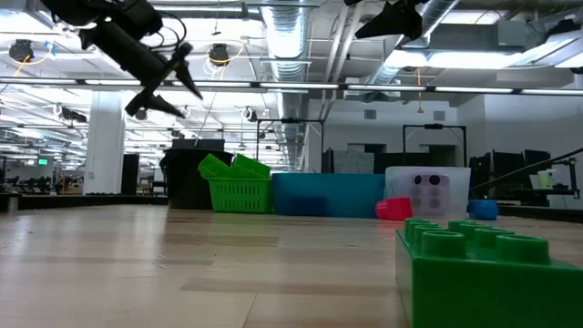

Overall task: Pick & Place Toys
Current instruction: Put the large stud green game piece into the green bin

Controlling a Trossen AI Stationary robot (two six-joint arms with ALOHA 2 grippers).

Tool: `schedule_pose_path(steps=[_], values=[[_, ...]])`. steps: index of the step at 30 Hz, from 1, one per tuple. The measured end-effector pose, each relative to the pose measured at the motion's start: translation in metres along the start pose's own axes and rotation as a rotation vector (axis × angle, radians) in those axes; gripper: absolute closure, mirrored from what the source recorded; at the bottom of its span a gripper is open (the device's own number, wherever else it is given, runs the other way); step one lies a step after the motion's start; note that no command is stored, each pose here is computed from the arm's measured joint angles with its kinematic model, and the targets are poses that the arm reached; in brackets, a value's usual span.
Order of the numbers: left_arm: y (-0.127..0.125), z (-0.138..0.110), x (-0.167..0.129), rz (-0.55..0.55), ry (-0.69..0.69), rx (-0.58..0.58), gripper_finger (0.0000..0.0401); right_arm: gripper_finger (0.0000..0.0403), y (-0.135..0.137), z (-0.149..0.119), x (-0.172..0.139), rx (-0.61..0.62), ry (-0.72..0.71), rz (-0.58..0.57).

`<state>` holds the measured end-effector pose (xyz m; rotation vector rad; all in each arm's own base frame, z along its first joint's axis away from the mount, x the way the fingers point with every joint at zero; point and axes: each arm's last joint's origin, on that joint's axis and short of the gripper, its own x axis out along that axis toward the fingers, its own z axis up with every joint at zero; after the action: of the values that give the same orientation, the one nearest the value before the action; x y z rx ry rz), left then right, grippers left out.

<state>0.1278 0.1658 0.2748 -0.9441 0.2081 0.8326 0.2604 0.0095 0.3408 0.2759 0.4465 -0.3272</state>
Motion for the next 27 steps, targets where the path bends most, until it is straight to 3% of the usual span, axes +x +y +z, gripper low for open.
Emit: schedule_pose_path(steps=[15, 21, 27], values=[[-0.074, -0.047, -0.063, -0.503, 0.056, 0.175, 0.0168, 0.0088, -0.004, 0.001, -0.014, 0.12, 0.015, 0.02], [-0.092, -0.076, -0.055, -0.508, 0.144, 0.255, 0.0168, 0.0088, 0.003, -0.022, -0.02, 0.249, 0.211, -0.004], [-0.106, -0.103, -0.028, -0.488, 0.245, 0.371, 0.0168, 0.0091, 0.018, -0.051, -0.05, 0.273, 0.524, -0.076]])
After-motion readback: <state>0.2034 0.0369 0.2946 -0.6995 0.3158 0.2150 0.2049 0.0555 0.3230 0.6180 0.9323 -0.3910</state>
